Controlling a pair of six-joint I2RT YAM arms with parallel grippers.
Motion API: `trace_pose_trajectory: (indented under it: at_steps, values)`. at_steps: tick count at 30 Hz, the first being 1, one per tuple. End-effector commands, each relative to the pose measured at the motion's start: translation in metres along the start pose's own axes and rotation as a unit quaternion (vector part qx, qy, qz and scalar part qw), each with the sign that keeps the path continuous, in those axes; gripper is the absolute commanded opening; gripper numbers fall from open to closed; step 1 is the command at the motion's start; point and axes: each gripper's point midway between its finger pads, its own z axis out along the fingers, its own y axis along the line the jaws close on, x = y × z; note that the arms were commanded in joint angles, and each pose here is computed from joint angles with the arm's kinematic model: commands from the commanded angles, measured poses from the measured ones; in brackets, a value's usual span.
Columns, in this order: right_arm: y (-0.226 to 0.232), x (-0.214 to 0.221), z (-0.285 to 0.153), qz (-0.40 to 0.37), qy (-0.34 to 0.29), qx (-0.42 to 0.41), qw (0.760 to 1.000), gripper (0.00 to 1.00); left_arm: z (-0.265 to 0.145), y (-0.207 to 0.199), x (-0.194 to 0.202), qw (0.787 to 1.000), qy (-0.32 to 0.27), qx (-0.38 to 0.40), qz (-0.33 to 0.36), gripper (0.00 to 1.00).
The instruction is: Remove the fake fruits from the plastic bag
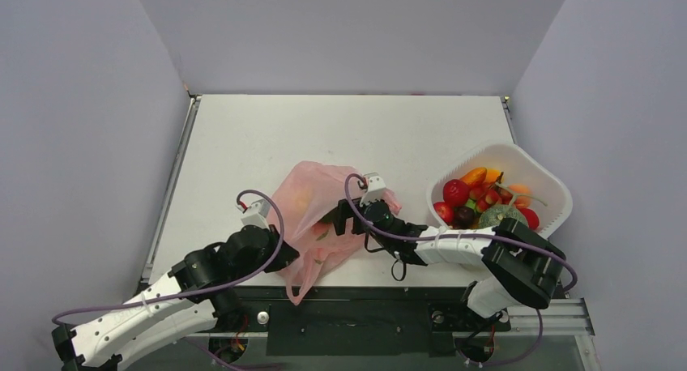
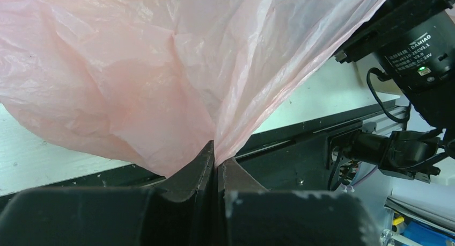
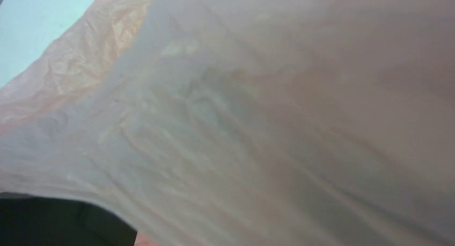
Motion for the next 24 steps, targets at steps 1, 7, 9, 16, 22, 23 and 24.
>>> trace_pose_trajectory:
  at_steps: [1,7,9,16,22,23,24]
  values:
    - [0.027,-0.011,0.016,-0.031,-0.004,-0.039,0.999,0.88,0.000,-0.015,-0.013,1.000,-0.017,0.009,-0.010,0.00]
    - [0.062,-0.004,0.024,-0.095,0.006,-0.080,0.992,0.88,-0.001,-0.029,-0.013,0.999,0.010,0.011,0.029,0.00]
    - [0.068,-0.006,0.029,-0.102,0.007,-0.080,0.992,0.88,-0.003,-0.026,-0.011,0.999,0.017,0.005,0.039,0.00]
    - [0.047,-0.014,0.043,-0.048,-0.021,0.025,0.998,0.89,0.002,-0.025,0.000,0.999,0.031,0.022,0.037,0.00]
    - [0.037,-0.014,0.056,0.000,-0.029,0.071,0.997,0.90,0.013,-0.018,0.001,1.000,0.015,0.019,0.016,0.00]
    - [0.040,-0.017,0.057,0.006,-0.034,0.069,0.997,0.90,0.014,-0.019,0.000,1.000,0.009,0.021,0.008,0.00]
    - [0.040,-0.015,0.059,0.006,-0.034,0.069,0.997,0.90,0.017,-0.014,0.001,1.000,0.006,0.015,0.005,0.00]
